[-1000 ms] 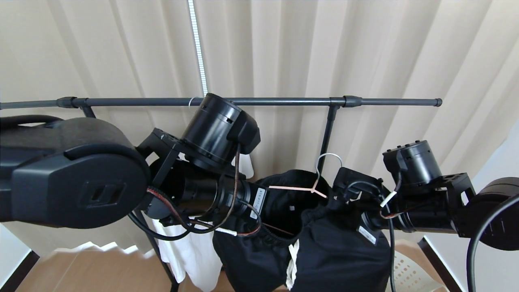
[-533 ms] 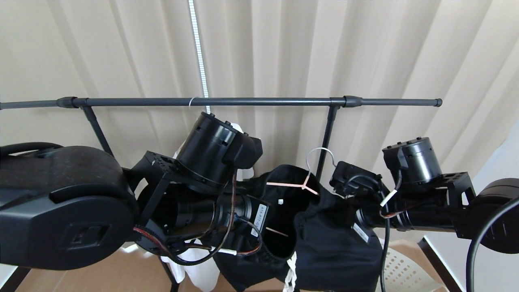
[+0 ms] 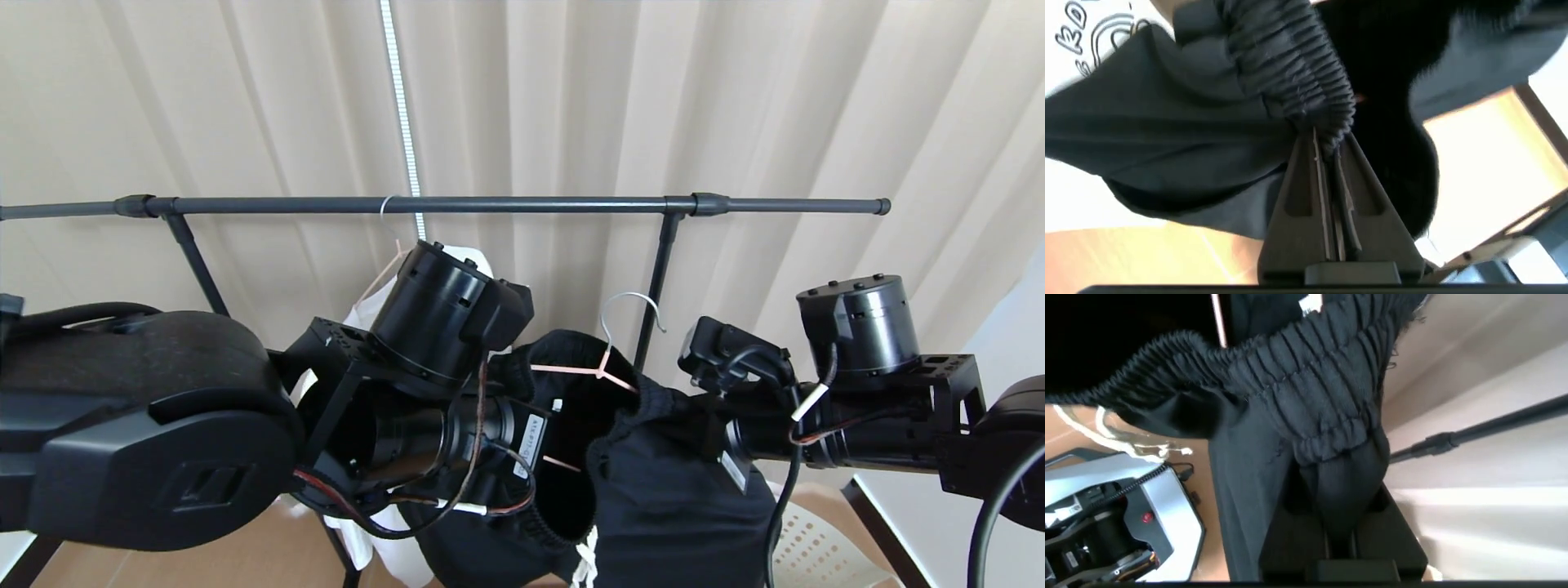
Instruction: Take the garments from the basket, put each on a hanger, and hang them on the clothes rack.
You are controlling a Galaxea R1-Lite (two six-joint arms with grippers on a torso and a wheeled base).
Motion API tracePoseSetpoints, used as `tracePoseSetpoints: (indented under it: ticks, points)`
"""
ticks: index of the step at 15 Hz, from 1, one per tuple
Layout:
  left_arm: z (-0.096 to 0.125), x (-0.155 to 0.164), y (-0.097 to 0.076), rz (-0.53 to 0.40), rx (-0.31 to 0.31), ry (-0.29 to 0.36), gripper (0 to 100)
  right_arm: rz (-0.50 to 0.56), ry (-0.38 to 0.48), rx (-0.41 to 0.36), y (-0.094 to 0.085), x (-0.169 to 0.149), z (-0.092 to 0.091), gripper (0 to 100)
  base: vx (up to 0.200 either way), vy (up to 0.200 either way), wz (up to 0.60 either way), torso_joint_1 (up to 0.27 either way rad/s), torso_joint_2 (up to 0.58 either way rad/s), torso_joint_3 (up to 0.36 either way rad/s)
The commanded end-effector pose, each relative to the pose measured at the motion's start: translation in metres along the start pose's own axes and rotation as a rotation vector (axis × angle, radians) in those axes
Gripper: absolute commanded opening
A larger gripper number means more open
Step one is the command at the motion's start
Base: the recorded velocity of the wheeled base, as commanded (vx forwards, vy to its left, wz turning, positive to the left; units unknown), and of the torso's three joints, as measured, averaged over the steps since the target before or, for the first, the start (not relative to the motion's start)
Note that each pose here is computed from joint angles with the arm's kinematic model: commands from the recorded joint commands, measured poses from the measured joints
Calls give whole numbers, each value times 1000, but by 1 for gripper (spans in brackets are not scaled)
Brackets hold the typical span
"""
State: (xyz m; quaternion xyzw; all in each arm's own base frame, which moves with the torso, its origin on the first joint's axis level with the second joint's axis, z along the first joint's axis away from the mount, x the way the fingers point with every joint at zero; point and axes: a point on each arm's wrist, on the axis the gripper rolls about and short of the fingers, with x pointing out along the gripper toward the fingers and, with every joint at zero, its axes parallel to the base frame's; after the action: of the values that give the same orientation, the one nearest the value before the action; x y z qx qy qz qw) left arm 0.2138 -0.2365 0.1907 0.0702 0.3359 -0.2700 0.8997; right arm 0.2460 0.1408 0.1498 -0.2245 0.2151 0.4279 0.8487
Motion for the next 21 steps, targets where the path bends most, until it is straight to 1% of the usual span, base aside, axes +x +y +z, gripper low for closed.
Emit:
tracePoseSetpoints:
  ticks: [1, 2, 3, 6, 10, 12, 15, 16, 19, 21]
  points:
    - [-4, 14, 0, 21, 1, 17, 0, 6, -22, -3, 1, -6, 2, 0, 0, 0, 0, 0, 0, 0]
    - [-4, 20, -1, 35, 0, 12, 0, 25, -28, 0, 2, -7, 1, 0, 0, 0, 0, 0, 0, 0]
    - [-4, 24, -2, 45, -7, 2, 0, 44, -57, -4, 2, -8, 3, 0, 0, 0, 0, 0, 0, 0]
    - [-3, 25, -2, 44, -22, -9, 0, 44, -98, -7, 2, -8, 1, 0, 0, 0, 0, 0, 0, 0]
    - [-3, 26, -2, 46, -26, -9, 0, 77, -119, -5, 3, -8, 1, 0, 0, 0, 0, 0, 0, 0]
    - [-1, 27, -3, 44, -35, -29, 0, 82, -118, -4, 4, -8, -1, 0, 0, 0, 0, 0, 0, 0]
    - [-1, 27, -3, 47, -36, -37, 0, 88, -145, -14, 5, -8, -1, 0, 0, 0, 0, 0, 0, 0]
    - [-1, 27, -3, 49, -36, -36, 100, 88, -150, -15, 5, -8, -2, 0, 0, 0, 0, 0, 0, 0]
    - [-4, 22, -6, 38, -26, -37, 100, 87, -151, -16, 5, -7, -2, 0, 0, 0, 0, 0, 0, 0]
    - [-3, 14, -5, 47, -27, -54, 100, 87, -151, -16, 5, -7, -2, 0, 0, 0, 0, 0, 0, 0]
